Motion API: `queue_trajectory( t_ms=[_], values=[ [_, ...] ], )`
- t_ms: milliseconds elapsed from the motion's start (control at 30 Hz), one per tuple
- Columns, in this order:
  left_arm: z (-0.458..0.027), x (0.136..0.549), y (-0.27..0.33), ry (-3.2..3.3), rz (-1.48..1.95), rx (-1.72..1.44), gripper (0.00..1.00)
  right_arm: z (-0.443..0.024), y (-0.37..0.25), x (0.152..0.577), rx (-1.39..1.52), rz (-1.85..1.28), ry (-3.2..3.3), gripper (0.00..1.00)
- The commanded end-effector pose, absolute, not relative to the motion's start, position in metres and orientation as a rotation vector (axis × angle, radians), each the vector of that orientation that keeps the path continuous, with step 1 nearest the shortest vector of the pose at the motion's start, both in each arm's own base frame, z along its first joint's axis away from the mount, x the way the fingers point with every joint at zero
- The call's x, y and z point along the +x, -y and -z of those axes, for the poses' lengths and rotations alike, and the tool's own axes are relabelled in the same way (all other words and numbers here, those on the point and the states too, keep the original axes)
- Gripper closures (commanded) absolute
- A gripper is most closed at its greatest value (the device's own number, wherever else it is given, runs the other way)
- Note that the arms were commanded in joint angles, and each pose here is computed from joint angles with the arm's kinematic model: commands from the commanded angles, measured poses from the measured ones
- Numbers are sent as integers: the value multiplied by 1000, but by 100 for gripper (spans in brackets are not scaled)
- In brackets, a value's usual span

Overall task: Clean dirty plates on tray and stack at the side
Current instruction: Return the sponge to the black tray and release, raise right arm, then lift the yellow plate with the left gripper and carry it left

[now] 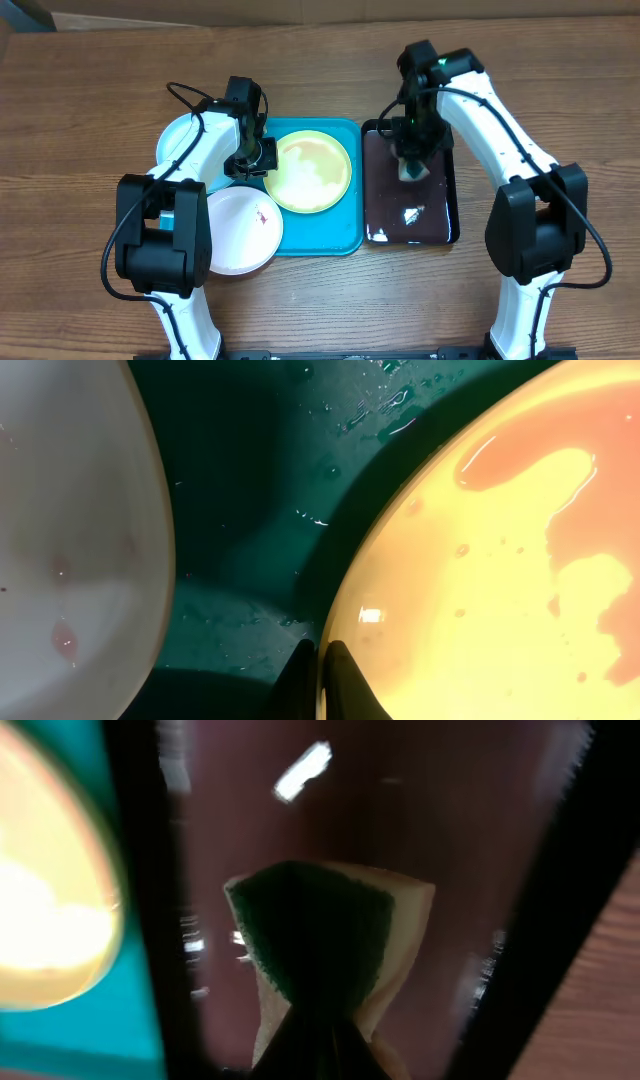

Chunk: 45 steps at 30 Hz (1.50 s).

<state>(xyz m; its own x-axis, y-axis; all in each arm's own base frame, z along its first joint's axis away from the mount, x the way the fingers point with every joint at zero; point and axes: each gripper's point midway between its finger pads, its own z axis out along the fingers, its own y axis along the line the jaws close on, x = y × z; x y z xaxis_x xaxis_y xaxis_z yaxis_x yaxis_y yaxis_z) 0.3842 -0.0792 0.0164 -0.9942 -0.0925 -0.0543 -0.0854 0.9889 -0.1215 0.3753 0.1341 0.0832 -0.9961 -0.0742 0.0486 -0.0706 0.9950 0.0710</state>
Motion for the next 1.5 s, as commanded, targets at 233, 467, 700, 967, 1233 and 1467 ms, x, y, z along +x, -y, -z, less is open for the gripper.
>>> queue_trajectory(
  t_ms=[233, 467, 700, 967, 1233, 1467],
  values=[
    [-9, 381, 90, -3086, 251, -124, 82, -36, -114, 371, 3, -60, 3123, 88],
    [-7, 379, 89, -3091, 250, -125, 76, -32, -115, 378, -6, -40, 3158, 55],
    [4, 376, 89, -3085, 253, -167, 96, -60, -108, 403, -136, 180, 3179, 55],
    [-9, 384, 89, -3074, 249, -186, 96, -77, -46, 423, -426, 320, 3158, 31],
    [-48, 413, 91, -2997, 247, -153, 96, -83, -13, 419, -566, 525, 3080, 30],
    [-81, 431, 78, -2945, 124, -144, 96, -83, 34, 419, -740, 524, 3066, 23]
  ],
)
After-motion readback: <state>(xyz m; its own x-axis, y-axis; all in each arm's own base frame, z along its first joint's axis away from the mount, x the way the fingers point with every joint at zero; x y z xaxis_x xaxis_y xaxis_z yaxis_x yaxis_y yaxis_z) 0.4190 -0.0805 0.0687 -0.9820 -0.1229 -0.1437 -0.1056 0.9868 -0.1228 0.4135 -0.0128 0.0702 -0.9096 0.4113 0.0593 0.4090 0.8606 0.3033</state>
